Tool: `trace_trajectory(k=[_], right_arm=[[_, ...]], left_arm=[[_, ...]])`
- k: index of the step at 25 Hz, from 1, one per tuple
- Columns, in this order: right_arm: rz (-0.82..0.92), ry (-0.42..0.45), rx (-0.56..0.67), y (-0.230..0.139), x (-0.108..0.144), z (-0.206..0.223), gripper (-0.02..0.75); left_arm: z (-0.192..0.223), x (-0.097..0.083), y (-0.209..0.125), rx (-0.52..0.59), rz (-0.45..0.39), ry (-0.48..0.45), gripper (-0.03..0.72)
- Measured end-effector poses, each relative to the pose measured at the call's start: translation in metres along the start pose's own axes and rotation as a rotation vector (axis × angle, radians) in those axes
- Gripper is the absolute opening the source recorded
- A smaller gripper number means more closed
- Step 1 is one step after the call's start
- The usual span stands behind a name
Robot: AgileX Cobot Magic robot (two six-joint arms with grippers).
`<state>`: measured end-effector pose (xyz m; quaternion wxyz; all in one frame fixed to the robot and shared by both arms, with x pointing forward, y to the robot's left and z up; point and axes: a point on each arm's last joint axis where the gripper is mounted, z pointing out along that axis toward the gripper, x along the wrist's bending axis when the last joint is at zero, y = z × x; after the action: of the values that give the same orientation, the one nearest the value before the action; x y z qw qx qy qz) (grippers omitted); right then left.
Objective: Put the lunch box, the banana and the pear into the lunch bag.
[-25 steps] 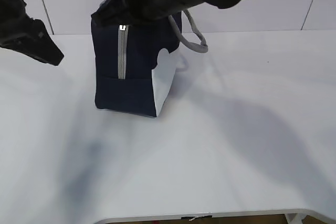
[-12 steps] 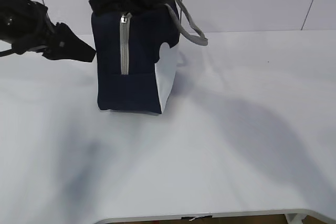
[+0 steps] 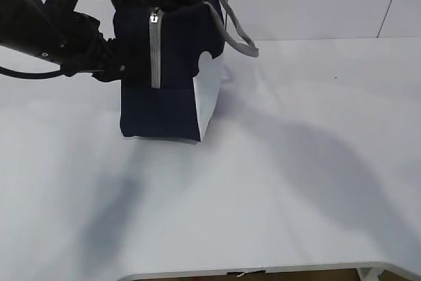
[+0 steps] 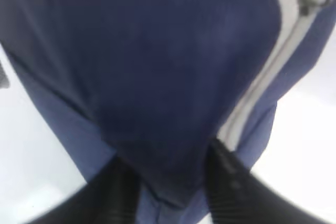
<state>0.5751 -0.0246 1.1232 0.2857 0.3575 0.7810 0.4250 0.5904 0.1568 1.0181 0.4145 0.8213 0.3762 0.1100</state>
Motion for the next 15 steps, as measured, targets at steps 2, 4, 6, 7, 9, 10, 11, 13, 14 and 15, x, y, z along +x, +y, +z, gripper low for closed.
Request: trace_trajectory(k=[2,4,6,7,9,10,11,13,14,15], right_arm=[[-0.007,-0.004,0.001,0.000,0.000,0.001,0.018],[-0.031,-0.016,-0.007,0.002,-0.002,0.000,0.018],[-0.059,-0.030,-0.014,0.003,-0.003,-0.001,0.018],[-0.074,-0.038,-0.020,0.005,-0.004,-0.001,0.018],[-0.102,-0.052,-0.024,0.006,-0.005,-0.001,0.018],[-0.113,-0.057,-0.025,0.006,-0.006,-0.001,0.018],[-0.126,-0.064,-0.027,0.006,-0.006,-0.001,0.018],[-0.144,-0.074,-0.029,0.006,-0.007,-0.001,0.018],[-0.148,-0.082,-0.030,0.006,-0.009,-0.001,0.018],[-0.152,-0.090,-0.031,0.006,-0.011,-0.001,0.018]], left_arm=[[0.000,0.000,0.000,-0.003,0.003,0.007,0.182],[0.001,0.000,0.000,-0.001,0.002,0.006,0.057],[0.001,0.000,0.000,0.002,0.008,0.006,0.009],[0.002,0.000,-0.001,0.007,0.009,0.001,0.000],[0.001,-0.001,-0.002,0.019,0.019,-0.014,-0.006],[0.001,-0.002,-0.003,0.028,0.028,-0.022,-0.008],[0.001,-0.002,-0.004,0.035,0.036,-0.024,-0.008],[-0.001,-0.003,-0.005,0.043,0.048,-0.023,-0.009],[-0.004,-0.005,-0.007,0.046,0.055,-0.020,-0.009],[-0.007,-0.006,-0.008,0.049,0.060,-0.019,-0.009]])
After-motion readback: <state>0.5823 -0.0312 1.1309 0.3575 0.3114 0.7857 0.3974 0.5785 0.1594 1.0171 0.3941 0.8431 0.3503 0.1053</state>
